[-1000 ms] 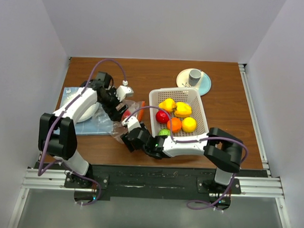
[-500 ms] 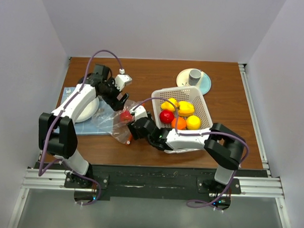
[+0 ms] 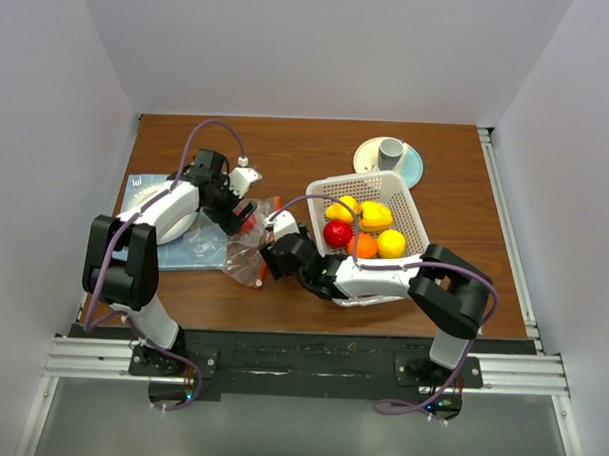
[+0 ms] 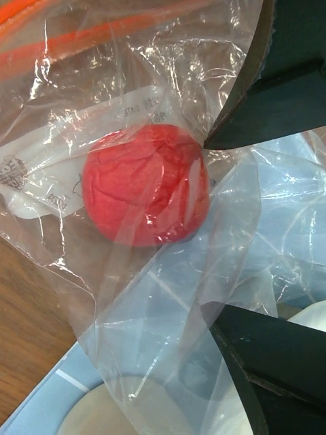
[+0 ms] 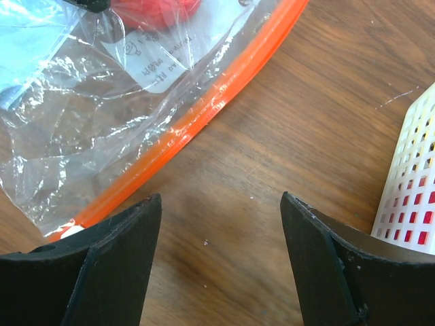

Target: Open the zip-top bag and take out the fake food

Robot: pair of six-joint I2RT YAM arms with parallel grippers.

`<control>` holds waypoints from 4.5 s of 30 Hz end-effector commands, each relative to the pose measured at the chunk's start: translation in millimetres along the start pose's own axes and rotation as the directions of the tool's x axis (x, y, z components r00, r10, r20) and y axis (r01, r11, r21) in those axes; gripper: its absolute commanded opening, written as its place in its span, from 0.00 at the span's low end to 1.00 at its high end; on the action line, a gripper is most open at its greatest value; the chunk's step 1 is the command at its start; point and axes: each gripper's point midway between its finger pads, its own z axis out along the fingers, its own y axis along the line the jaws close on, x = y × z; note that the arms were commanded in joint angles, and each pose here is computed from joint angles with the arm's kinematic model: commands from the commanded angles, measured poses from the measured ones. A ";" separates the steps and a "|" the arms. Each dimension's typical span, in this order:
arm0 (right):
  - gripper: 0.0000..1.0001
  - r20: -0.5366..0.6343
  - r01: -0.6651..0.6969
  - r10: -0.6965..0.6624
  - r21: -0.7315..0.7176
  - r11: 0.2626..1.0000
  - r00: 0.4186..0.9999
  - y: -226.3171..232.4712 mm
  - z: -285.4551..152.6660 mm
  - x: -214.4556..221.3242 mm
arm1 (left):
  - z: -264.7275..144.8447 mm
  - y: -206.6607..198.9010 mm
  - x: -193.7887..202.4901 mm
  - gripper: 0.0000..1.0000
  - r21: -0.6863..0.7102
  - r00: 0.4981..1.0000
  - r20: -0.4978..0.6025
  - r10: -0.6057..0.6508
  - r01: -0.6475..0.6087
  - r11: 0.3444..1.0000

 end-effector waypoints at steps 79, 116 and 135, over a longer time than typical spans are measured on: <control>0.75 0.100 0.002 -0.009 0.064 0.998 0.995 -24.4 18.0 -38.3 | 34.4 1.1 22.3 1.00 -0.193 0.989 0.015 0.144 -0.139 0.971; 0.72 0.121 -0.119 0.120 -0.017 0.993 0.985 -14.4 13.1 -39.3 | -8.5 9.7 -23.3 1.00 -0.204 0.982 0.148 0.117 -0.085 0.975; 0.83 0.074 -0.083 0.112 -0.317 0.945 0.991 58.0 -19.8 -31.0 | 22.2 -25.9 0.7 1.00 -0.117 0.991 0.093 0.094 -0.083 0.990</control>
